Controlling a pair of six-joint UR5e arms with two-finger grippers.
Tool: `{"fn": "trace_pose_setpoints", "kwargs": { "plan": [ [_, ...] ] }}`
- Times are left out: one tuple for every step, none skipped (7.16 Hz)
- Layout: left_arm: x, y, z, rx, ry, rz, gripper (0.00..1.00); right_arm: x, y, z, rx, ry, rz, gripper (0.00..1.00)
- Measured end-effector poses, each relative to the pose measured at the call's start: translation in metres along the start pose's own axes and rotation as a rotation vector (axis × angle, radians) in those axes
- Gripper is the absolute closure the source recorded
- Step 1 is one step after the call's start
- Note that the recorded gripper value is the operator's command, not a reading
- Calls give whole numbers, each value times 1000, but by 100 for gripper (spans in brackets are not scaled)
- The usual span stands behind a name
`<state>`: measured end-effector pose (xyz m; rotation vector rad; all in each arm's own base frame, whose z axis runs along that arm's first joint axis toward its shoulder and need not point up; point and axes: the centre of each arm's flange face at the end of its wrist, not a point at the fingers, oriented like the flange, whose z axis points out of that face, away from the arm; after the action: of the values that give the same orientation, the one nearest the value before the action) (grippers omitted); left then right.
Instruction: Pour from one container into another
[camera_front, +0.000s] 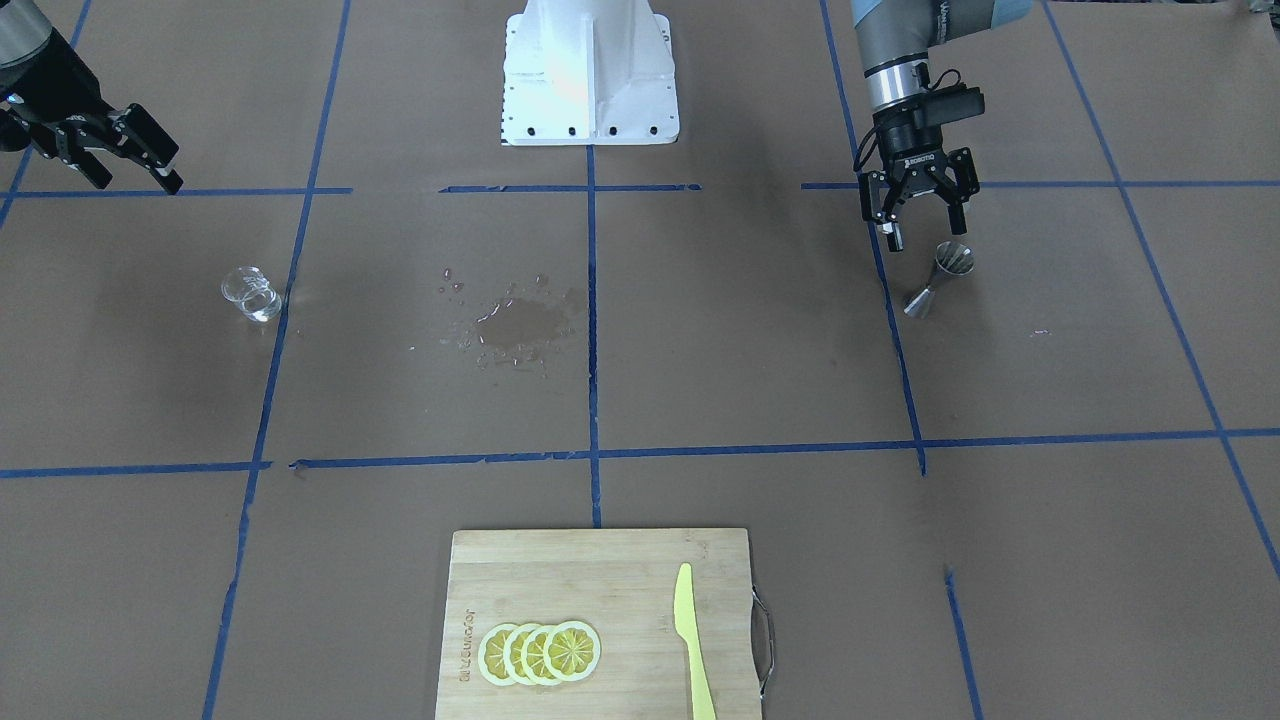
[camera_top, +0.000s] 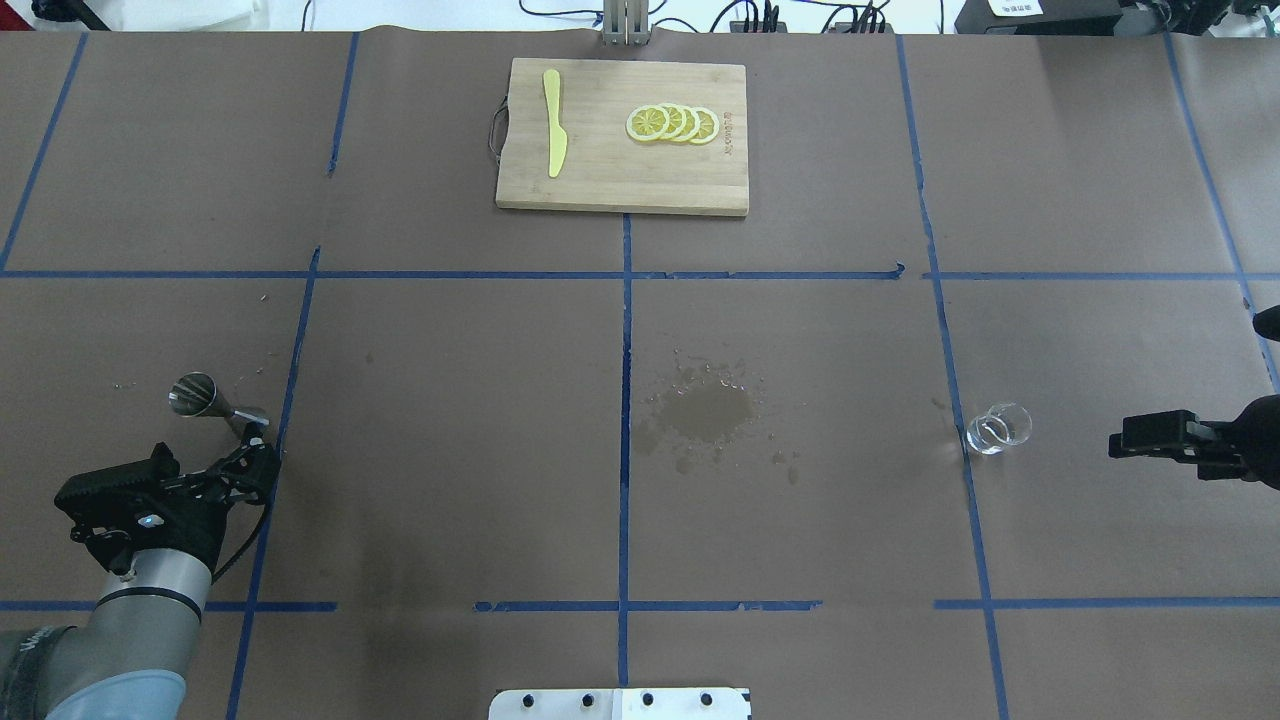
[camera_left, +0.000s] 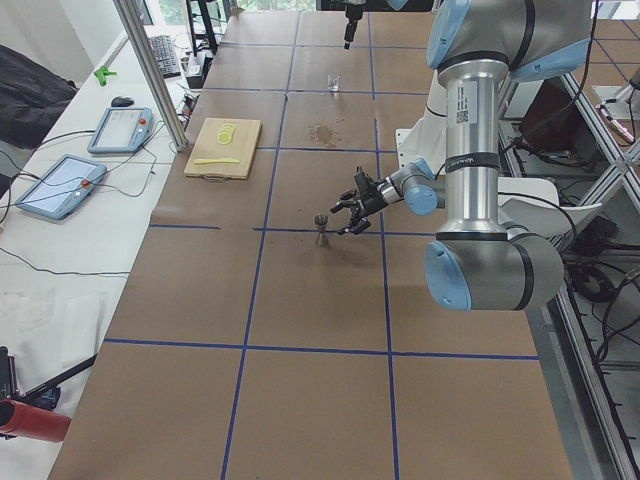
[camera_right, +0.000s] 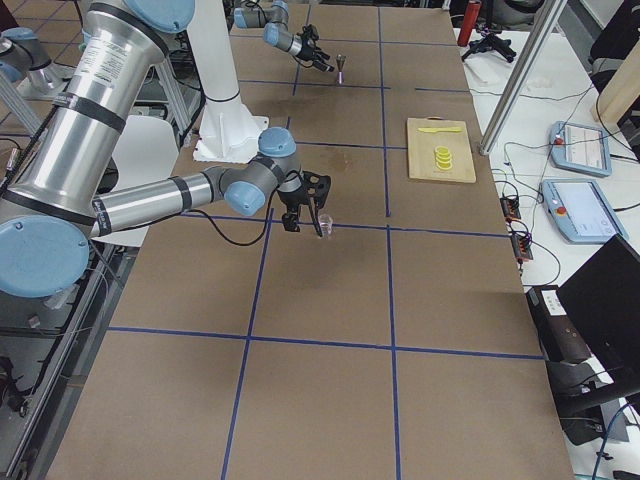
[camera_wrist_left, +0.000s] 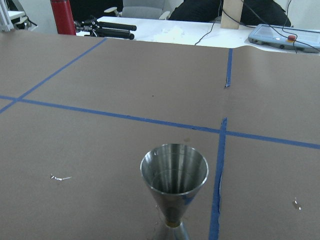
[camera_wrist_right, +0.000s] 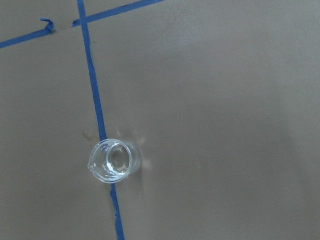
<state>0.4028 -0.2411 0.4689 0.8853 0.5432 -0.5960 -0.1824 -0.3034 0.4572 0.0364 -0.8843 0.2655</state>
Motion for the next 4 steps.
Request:
{"fn": "trace_pose_setpoints", "kwargs": {
  "plan": [
    [3,7,5,34,-9,31,6,0,0,0,0,0,0,0],
    [11,18,11,53,-15,51,10,0,0,0,-1,0,-1,0],
    [19,29,17,63,-20,62,11,0,0,0,-1,0,-1,0],
    [23,36,21,71,-23,69,11,-1,0,0,-1,-1,-1,0]
  ]
}}
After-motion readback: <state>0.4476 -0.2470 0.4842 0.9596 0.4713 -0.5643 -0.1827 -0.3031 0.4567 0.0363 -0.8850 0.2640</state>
